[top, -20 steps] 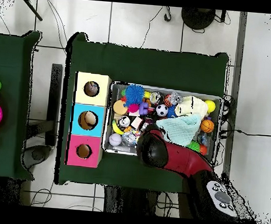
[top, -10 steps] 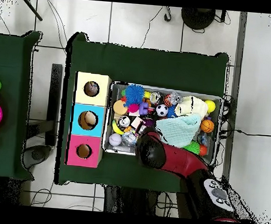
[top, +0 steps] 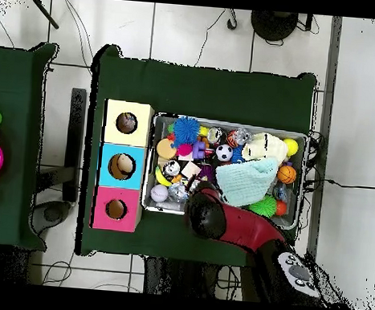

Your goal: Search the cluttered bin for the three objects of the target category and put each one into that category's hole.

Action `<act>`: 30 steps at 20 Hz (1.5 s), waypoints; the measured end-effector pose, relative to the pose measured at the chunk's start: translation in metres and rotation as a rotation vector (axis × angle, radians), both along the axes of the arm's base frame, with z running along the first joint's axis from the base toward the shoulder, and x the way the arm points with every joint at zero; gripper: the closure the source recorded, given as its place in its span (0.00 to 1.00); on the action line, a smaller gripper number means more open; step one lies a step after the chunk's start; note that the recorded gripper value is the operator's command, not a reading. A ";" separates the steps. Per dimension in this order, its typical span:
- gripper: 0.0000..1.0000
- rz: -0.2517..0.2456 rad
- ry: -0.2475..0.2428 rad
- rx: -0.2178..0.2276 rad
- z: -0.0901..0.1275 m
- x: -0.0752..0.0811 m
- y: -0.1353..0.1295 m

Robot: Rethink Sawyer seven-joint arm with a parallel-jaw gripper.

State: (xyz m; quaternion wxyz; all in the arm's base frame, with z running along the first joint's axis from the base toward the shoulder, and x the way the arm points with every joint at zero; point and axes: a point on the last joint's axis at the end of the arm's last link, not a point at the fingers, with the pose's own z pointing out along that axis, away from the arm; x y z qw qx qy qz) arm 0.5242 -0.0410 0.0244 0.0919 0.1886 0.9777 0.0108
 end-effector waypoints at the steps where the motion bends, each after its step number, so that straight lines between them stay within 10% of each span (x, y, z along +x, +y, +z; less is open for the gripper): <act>1: 0.00 0.002 0.004 -0.002 0.000 -0.002 0.001; 12: 0.00 -0.007 0.058 -0.009 -0.011 -0.026 -0.001; 13: 1.00 -0.009 0.062 -0.010 -0.013 -0.027 -0.002; 22: 1.00 -0.005 0.074 -0.009 -0.016 -0.033 0.002; 30: 1.00 0.041 0.032 -0.032 0.023 -0.030 0.027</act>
